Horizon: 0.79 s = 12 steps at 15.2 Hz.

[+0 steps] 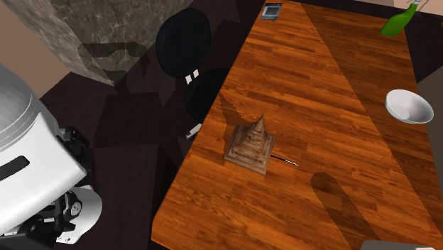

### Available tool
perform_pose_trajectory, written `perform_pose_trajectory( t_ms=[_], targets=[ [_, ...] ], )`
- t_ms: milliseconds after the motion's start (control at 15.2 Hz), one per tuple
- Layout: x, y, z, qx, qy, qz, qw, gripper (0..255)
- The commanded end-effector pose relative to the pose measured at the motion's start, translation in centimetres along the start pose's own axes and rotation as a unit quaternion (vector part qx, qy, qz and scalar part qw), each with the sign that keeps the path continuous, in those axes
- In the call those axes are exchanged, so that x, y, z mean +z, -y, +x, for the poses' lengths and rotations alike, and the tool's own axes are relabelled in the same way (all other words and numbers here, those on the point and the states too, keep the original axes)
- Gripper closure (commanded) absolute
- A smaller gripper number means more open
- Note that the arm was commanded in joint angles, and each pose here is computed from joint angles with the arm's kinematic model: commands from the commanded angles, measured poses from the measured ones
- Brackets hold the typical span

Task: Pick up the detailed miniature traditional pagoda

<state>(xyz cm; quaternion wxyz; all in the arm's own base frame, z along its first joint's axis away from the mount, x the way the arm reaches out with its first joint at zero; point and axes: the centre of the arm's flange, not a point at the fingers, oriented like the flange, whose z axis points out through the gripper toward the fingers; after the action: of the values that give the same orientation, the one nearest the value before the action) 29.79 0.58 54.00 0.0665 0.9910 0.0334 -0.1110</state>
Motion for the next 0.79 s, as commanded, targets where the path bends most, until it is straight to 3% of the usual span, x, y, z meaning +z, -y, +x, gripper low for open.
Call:
perform_pose_trajectory(
  t_ms=[0, 330, 726],
  targets=[
    [0.0, 0.0, 0.0, 0.0, 0.0, 0.0, 1.0, 0],
    [0.9, 3.0, 5.4, 0.038, 0.008, 0.032, 0.9987, 0],
    [1.9, 6.2, 12.1, 0.084, 0.019, 0.07, 0.9938, 0]
  ],
)
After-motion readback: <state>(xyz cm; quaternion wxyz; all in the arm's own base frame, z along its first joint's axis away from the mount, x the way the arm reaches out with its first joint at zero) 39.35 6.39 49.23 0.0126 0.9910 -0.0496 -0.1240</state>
